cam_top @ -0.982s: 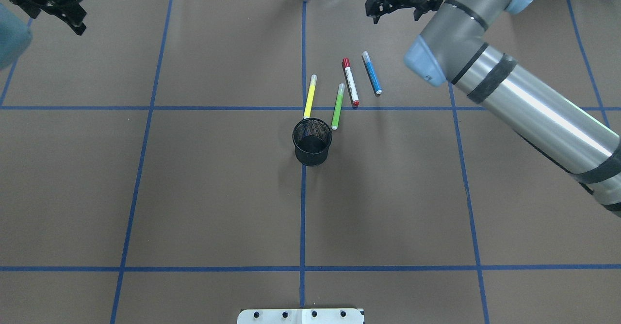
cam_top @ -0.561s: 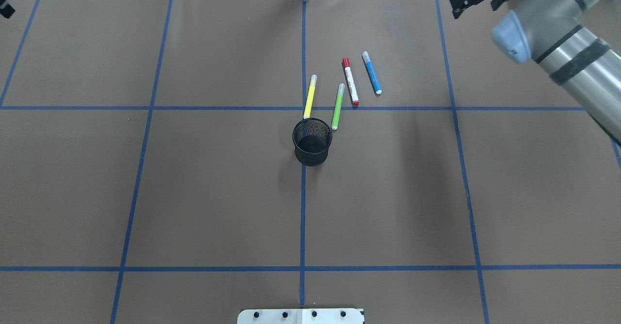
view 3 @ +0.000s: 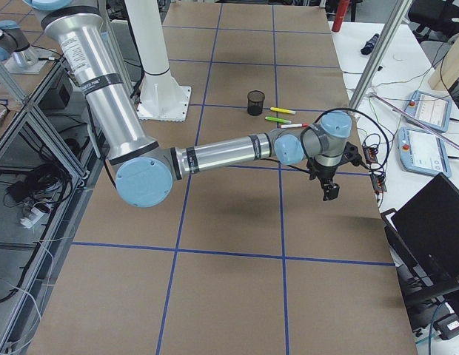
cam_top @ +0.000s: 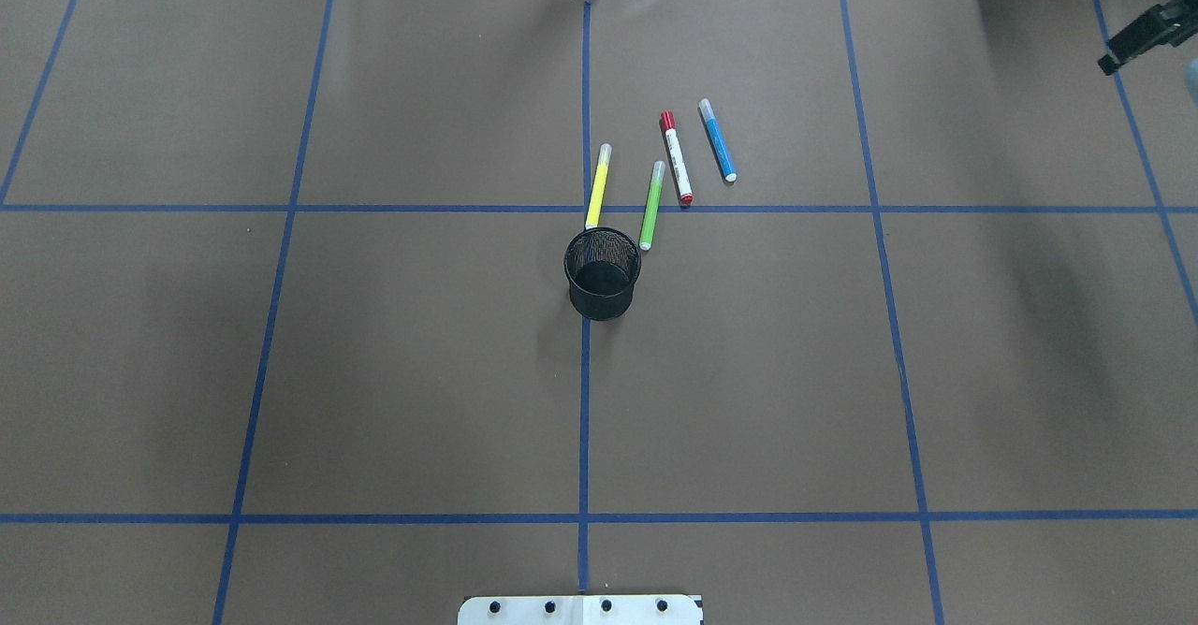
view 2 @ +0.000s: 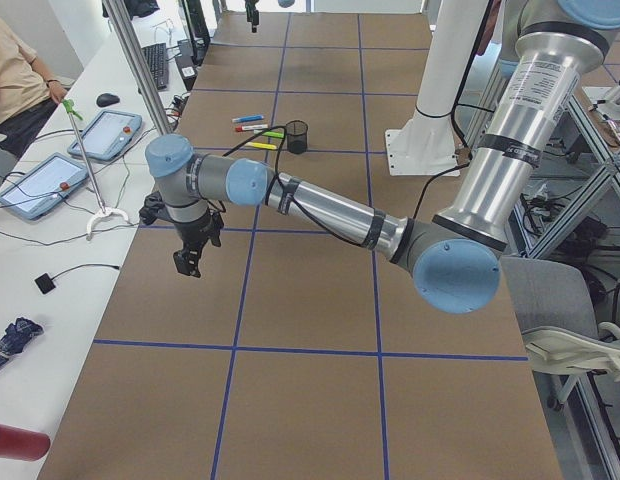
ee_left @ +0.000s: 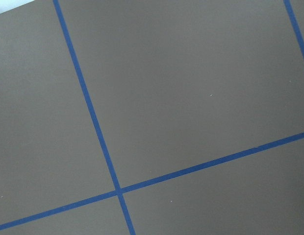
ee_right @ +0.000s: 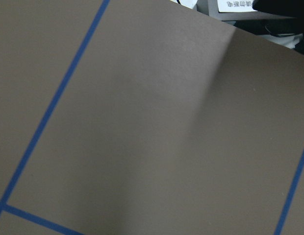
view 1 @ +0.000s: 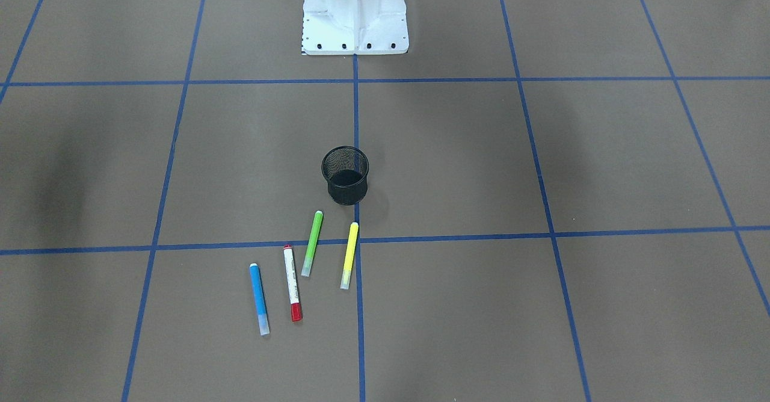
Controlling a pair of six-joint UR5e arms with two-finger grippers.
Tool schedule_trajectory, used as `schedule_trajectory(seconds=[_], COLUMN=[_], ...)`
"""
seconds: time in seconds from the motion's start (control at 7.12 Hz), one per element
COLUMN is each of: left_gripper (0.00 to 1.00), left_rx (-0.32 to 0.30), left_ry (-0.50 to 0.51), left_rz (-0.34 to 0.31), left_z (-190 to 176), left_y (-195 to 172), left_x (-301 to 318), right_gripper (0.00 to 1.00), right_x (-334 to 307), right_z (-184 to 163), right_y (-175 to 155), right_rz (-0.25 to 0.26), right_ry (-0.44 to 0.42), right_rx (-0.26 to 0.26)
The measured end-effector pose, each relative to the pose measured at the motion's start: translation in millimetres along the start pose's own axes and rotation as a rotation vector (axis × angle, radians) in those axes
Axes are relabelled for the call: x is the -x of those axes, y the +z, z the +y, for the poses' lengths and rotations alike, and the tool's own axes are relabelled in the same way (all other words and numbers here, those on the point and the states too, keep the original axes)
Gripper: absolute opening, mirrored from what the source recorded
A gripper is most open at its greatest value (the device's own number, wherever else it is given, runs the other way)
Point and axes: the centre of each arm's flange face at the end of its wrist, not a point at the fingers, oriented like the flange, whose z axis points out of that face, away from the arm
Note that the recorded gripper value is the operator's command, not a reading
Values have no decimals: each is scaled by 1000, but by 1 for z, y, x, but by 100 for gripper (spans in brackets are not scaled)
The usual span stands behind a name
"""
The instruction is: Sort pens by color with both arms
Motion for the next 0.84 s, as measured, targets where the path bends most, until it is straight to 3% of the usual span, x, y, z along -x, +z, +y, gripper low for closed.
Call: schedule_trajectory(seconds=[0.28, 0.56, 0.84], left_gripper=[100, 100, 100], left_rx=[4, 36, 35], left_ry=[-67, -143, -199], left_rz=[4, 9, 52], left_z=[54, 114, 138], left_y=[16, 36, 28], left_x=[42, 70, 69], right_gripper=[99, 99, 99], right_x=[-54, -73, -86], right_z=[78, 140, 172], right_y=[-3, 5, 6], right_rz=[-21, -16, -15], right_ry=[65, 72, 85], right_rx=[8, 30, 41])
